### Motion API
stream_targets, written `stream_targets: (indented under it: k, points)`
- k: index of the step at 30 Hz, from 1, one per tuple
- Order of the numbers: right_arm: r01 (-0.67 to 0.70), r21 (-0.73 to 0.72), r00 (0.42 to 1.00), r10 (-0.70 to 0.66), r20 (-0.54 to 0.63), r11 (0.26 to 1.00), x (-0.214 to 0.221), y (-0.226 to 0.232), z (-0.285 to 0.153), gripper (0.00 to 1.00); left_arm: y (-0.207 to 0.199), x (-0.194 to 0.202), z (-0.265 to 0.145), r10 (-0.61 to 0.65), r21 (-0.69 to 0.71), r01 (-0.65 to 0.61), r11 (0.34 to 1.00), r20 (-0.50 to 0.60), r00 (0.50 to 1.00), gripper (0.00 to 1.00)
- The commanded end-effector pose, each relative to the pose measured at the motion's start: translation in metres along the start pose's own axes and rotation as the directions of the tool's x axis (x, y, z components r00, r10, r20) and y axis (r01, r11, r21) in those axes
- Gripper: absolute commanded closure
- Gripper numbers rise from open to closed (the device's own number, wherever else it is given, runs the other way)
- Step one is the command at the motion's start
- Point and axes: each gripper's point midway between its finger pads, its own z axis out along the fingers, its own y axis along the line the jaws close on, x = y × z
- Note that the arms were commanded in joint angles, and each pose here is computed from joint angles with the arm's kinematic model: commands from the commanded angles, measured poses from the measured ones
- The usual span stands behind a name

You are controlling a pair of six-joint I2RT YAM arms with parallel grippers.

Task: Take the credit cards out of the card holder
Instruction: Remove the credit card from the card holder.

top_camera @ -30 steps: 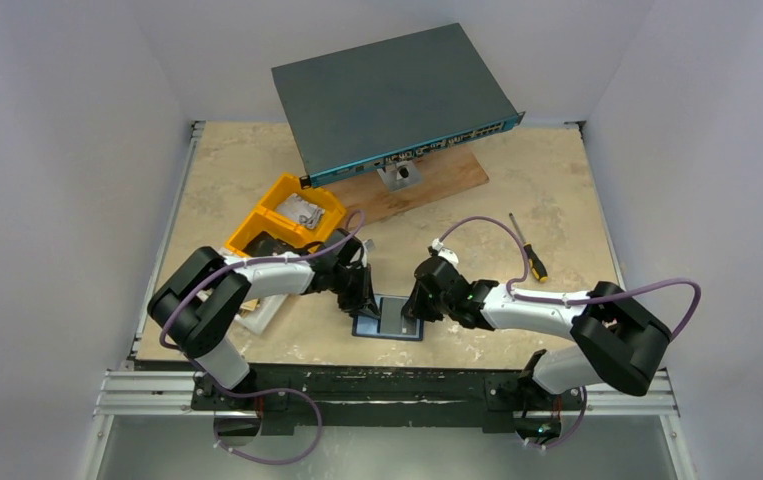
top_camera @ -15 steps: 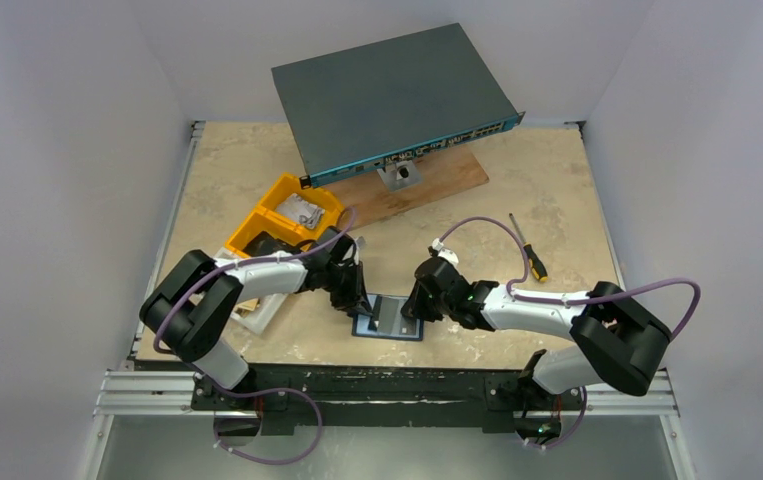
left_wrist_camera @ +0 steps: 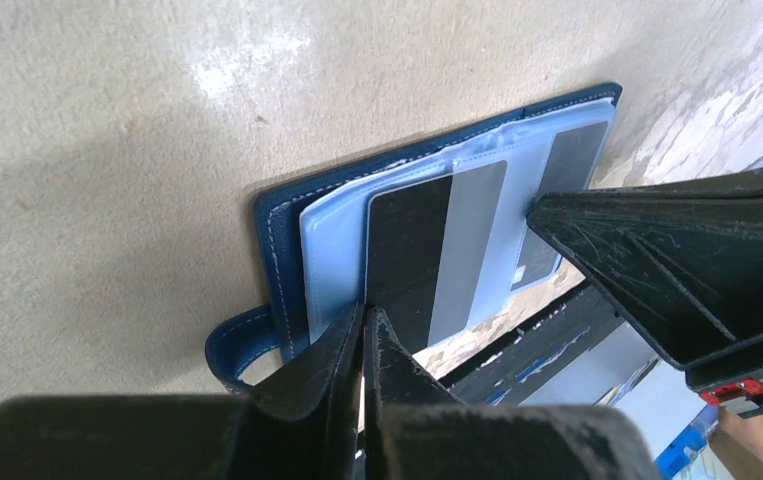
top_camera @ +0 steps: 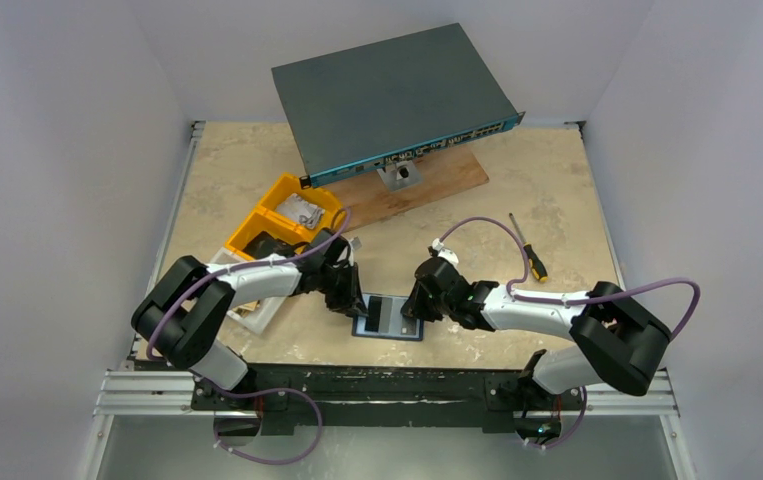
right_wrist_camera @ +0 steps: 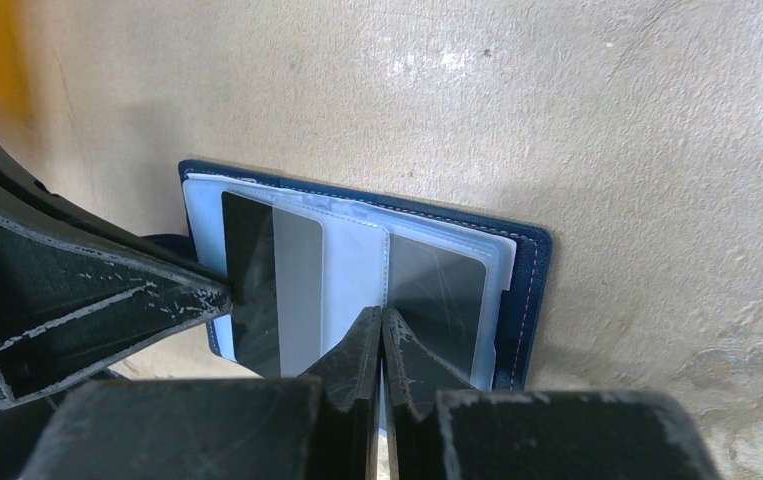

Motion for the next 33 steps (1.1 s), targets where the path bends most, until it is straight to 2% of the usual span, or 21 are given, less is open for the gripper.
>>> stream_targets:
  k: [1, 13, 21, 27, 33]
  points:
    - [0.048, 0.170, 0.997, -0.038, -0.063, 0.984, 0.022, -0.051, 0.004, 1.00, -0.006, 0.001, 0.001, 0.023, 0.055, -0.022, 0.998, -0.007, 1.000, 0.93]
    - [0.055, 0.164, 0.997, -0.044, -0.068, 0.985, 0.021, -0.048, 0.006, 1.00, 0.001, 0.006, 0.015, -0.015, 0.051, 0.018, 0.999, -0.049, 0.999, 0.79]
    - [0.063, 0.166, 0.996, -0.052, -0.070, 0.984, 0.021, -0.048, 0.006, 1.00, 0.021, 0.010, 0.013, -0.024, -0.047, 0.022, 0.999, -0.036, 0.999, 0.72]
    - [0.104, 0.143, 0.994, -0.099, -0.046, 0.984, 0.011, -0.035, 0.006, 1.00, 0.015, 0.011, 0.017, -0.039, -0.007, 0.039, 0.999, -0.042, 0.998, 0.70]
    - [0.118, 0.189, 0.993, -0.109, -0.054, 0.975, 0.012, -0.045, 0.005, 1.00, 0.006, 0.011, 0.015, -0.061, 0.032, 0.063, 0.998, -0.042, 0.997, 0.66]
